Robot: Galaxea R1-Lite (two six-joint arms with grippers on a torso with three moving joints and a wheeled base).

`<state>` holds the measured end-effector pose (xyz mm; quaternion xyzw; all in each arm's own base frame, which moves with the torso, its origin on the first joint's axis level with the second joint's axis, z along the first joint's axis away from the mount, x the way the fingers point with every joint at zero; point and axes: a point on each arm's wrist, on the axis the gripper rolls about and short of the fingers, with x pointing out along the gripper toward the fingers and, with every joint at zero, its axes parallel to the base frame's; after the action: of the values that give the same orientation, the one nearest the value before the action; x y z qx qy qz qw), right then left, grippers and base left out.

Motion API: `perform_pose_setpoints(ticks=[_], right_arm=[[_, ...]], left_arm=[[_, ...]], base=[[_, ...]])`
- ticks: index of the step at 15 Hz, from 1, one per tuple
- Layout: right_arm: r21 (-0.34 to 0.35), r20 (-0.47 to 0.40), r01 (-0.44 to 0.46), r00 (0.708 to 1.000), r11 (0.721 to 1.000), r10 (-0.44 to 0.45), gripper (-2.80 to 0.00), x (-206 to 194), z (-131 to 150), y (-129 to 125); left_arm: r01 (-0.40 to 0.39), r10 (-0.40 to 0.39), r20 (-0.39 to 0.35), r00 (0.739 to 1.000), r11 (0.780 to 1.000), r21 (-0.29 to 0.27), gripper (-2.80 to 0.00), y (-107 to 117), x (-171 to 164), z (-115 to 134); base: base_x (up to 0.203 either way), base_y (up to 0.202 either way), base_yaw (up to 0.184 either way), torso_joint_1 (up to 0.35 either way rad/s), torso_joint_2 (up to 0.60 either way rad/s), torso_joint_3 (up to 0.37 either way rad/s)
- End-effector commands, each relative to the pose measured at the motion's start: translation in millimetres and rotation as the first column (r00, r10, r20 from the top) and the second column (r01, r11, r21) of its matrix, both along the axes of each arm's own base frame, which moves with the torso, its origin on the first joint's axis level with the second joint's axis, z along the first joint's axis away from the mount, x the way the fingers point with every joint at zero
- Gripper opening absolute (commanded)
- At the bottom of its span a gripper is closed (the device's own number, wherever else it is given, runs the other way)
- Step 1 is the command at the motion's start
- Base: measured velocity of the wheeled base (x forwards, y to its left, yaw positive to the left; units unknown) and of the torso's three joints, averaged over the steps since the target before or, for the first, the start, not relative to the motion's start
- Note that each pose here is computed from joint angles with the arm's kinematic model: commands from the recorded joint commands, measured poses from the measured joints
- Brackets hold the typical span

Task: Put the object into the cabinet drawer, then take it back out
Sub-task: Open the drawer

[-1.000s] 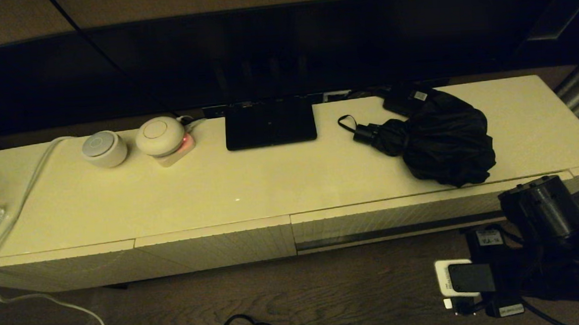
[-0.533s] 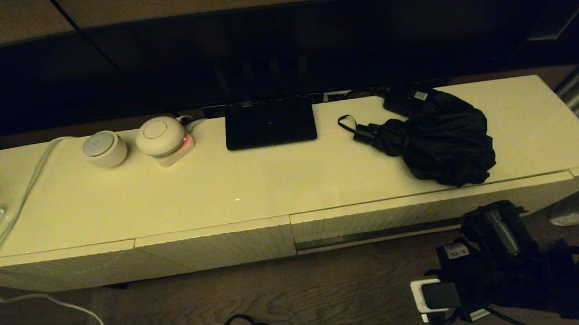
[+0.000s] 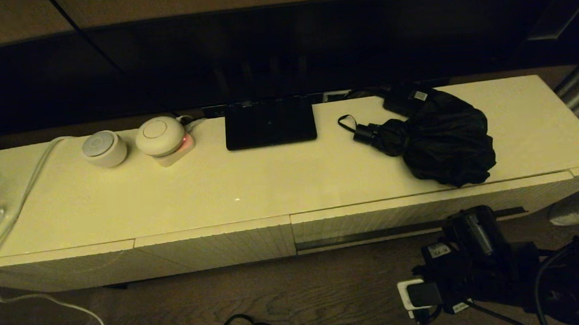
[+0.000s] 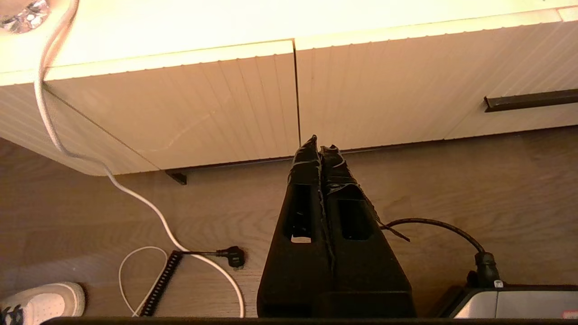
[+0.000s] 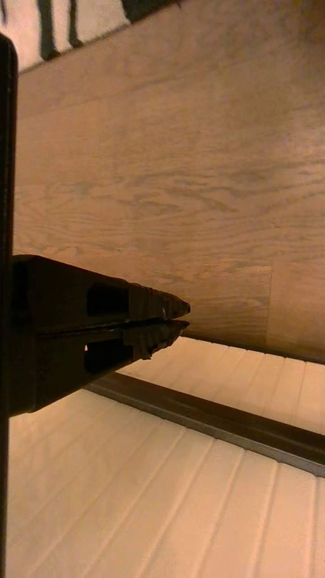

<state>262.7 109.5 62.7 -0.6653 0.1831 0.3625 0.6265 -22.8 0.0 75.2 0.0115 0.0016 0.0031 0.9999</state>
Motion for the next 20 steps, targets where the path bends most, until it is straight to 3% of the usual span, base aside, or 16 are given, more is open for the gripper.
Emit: perform_pose_setpoints(ticks=[1,3,4,14,20], right_arm=[[-0.008,-0.002,-0.004,1.000,1.000,0.004,-2.80,11,-14,4],[0.016,0.049,-0.004,0.999,1.000,0.003,-2.80,16,-13,6],[0.023,0.058,-0.010,0.998,1.000,0.008,0.00,15,-9,5],[-0.009,0.079,0.002,0.997,1.000,-0.001,0.00,36,-9,-1],[-0.019,0.037,0.035,0.999,0.999,-0.034,0.00,55,-23,-1]], left_arm=[[-0.001,0.001,-0.003,1.000,1.000,0.000,-2.80,0,0,-1],[-0.001,0.001,-0.003,1.000,1.000,0.000,-2.80,0,0,-1],[-0.001,0.001,-0.003,1.000,1.000,0.000,-2.80,0,0,-1],[-0.001,0.001,-0.003,1.000,1.000,0.000,-2.80,0,0,-1],[-0.001,0.001,-0.002,1.000,1.000,0.000,-2.80,0,0,-1]], base=[[0.000,0.000,0.000,0.000,0.00,0.000],[0.000,0.000,0.000,0.000,0.00,0.000],[0.000,0.000,0.000,0.000,0.00,0.000],[0.000,0.000,0.000,0.000,0.00,0.000],[0.000,0.000,0.000,0.000,0.00,0.000]])
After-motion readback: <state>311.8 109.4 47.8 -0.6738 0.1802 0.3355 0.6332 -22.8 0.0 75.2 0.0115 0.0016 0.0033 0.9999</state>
